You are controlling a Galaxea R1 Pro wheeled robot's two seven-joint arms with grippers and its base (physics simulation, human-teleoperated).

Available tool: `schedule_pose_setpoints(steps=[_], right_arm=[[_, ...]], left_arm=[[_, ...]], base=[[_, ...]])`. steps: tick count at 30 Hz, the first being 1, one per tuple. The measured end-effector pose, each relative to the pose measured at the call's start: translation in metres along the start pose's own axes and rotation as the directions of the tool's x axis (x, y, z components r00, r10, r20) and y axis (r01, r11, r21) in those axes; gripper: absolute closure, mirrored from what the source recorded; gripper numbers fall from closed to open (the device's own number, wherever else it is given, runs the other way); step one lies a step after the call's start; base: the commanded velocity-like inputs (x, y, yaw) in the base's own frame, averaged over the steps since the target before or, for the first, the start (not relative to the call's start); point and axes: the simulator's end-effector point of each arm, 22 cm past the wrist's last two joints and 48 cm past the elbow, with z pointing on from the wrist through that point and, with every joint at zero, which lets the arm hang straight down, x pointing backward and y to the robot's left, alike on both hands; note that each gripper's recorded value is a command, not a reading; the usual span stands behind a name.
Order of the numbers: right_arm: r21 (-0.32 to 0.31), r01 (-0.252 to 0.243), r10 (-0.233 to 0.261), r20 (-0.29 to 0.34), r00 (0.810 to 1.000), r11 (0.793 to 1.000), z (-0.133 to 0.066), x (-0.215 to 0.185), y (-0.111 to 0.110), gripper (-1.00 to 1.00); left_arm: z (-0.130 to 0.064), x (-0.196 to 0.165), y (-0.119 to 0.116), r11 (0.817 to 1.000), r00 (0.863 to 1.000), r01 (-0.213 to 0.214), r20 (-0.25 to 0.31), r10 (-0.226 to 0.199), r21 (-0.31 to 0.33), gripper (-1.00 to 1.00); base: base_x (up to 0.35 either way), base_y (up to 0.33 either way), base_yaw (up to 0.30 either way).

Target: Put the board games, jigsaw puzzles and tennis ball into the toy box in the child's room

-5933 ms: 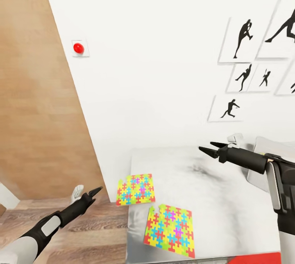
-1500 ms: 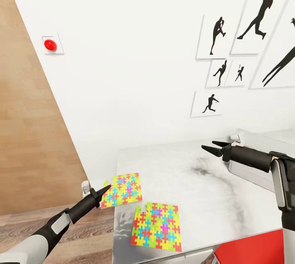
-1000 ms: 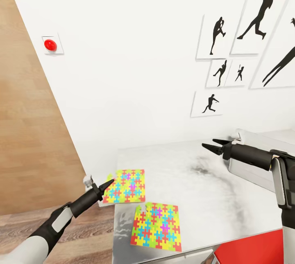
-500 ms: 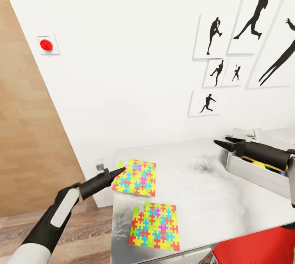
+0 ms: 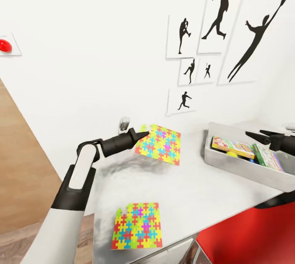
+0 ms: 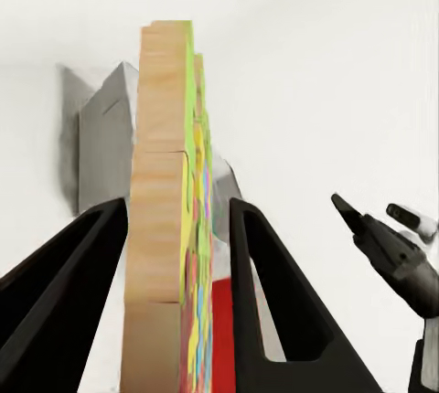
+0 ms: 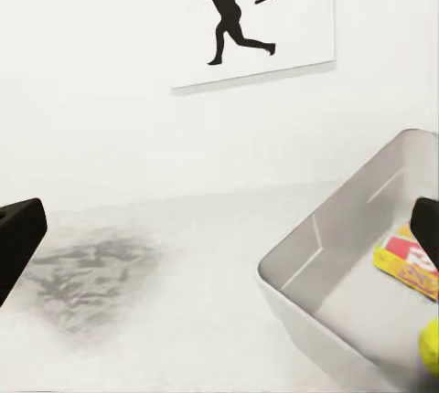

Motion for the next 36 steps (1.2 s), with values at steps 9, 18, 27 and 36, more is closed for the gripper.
schedule_pose_setpoints(steps=[9, 18, 27, 36], right_arm=[[0.031, 0.017, -0.017, 0.001, 1.0, 0.999, -0.011, -0.006, -0.012, -1.0], [0.066, 0.004, -0.007, 0.036, 0.999, 0.998, -0.024, -0.015, -0.024, -1.0], [0.07, 0.002, -0.004, 0.041, 0.999, 0.998, -0.027, -0.016, -0.026, -1.0], [0.068, -0.001, -0.002, 0.044, 0.999, 0.998, -0.027, -0.017, -0.026, -1.0]], left_arm=[[-0.012, -0.041, -0.09, 0.987, 0.998, -0.042, 0.05, 0.035, 0.157, 1.0], [-0.006, -0.048, -0.101, 0.991, 0.995, -0.091, 0.055, 0.086, 0.096, 1.0], [0.002, -0.05, -0.097, 0.993, 0.993, -0.113, 0.047, 0.112, 0.031, 1.0], [0.018, -0.041, -0.105, 0.991, 0.99, -0.132, 0.044, 0.132, 0.008, 1.0]], base=[[0.0, 0.0, -0.294], [0.085, -0.196, -0.163], [0.156, -0.323, -0.003], [0.062, -0.179, -0.171]])
